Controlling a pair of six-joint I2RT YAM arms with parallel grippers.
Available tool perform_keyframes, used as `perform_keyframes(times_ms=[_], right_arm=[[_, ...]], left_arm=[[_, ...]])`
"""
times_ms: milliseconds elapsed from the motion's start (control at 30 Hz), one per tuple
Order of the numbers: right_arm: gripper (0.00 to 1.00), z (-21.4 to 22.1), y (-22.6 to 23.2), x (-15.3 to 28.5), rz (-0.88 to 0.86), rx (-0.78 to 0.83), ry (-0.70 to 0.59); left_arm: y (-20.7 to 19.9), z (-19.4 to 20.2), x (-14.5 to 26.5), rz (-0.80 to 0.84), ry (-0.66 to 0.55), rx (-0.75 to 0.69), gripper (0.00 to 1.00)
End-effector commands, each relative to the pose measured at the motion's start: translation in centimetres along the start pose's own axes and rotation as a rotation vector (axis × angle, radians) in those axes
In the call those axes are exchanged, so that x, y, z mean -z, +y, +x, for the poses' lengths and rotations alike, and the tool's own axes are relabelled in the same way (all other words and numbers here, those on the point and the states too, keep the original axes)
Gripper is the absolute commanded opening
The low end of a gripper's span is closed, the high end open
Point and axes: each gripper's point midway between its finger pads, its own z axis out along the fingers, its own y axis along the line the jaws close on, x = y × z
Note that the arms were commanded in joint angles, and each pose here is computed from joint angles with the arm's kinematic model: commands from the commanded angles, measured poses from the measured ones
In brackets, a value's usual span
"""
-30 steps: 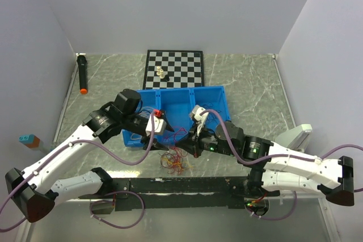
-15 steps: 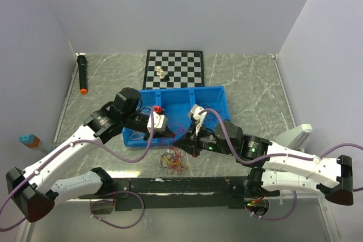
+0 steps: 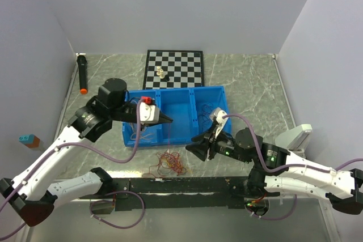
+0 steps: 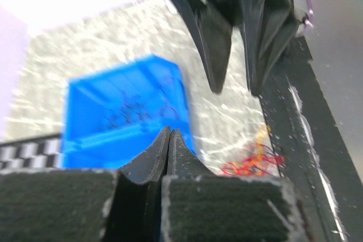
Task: Untangle the cables
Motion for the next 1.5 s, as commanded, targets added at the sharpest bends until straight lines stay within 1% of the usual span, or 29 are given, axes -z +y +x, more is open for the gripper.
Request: perform_keyframes(times_ms=[0,67,133,200,333,533,600,700,767,867,1000,1167,1333,1467], right_arm=[[0.57,1.9,-1.2,0.2,0.042,-0.029,0.035],[0.61,2.9,-1.2,-0.1,0.027,-0.026,0.059],[0.66,3.6,-0.9,-0.8,0.007,-0.022,0.082],[0.68,4.4,-0.7,-1.8,-0.013,-0.011,0.112],[0.7,4.5,-0.2,-3.9,-0.036,0.016,0.126],[0.71,4.6,0.3,-7.2,-0.073,0.07,0.12],[0.71,4.3,0.4,-8.2,-0.075,0.081,0.11],[0.7,4.2,-0.6,-9.2,-0.019,0.082,0.09],[0.7,4.0,-0.9,-9.4,-0.008,0.087,0.073],[0.7,3.2,-2.1,-9.5,0.066,0.093,0.038],[0.7,3.2,-3.0,-9.7,0.112,0.109,0.031],[0.7,3.5,-2.8,-10.6,0.095,0.111,0.029],[0.7,2.5,-1.7,-11.6,0.045,0.111,-0.008],[0.67,3.5,-1.5,-12.8,0.031,0.112,0.041]], left_arm=[[0.8,-4.5,1.6,-0.037,-0.065,-0.075,0.01],[1.5,-6.3,2.1,-0.06,-0.085,-0.104,0.01],[2.6,-8.9,2.8,-0.101,-0.117,-0.15,0.01],[3.6,-11.6,3.7,-0.143,-0.15,-0.191,0.01],[5.2,-16.3,5.5,-0.223,-0.207,-0.282,0.01],[6.1,-21.3,7.8,-0.312,-0.29,-0.349,0.01],[5.8,-22.2,8.3,-0.32,-0.319,-0.356,0.01],[5.4,-22.7,8.6,-0.318,-0.334,-0.36,0.01],[5.2,-22.8,8.8,-0.325,-0.34,-0.363,0.01],[5.0,-23.5,9.1,-0.334,-0.36,-0.378,0.01],[5.3,-24.4,9.5,-0.354,-0.373,-0.404,0.01],[6.2,-27.2,11.0,-0.444,-0.427,-0.495,0.01],[7.2,-29.5,12.4,-0.528,-0.459,-0.593,0.01],[8.0,-31.3,13.9,-0.64,-0.505,-0.71,0.01]])
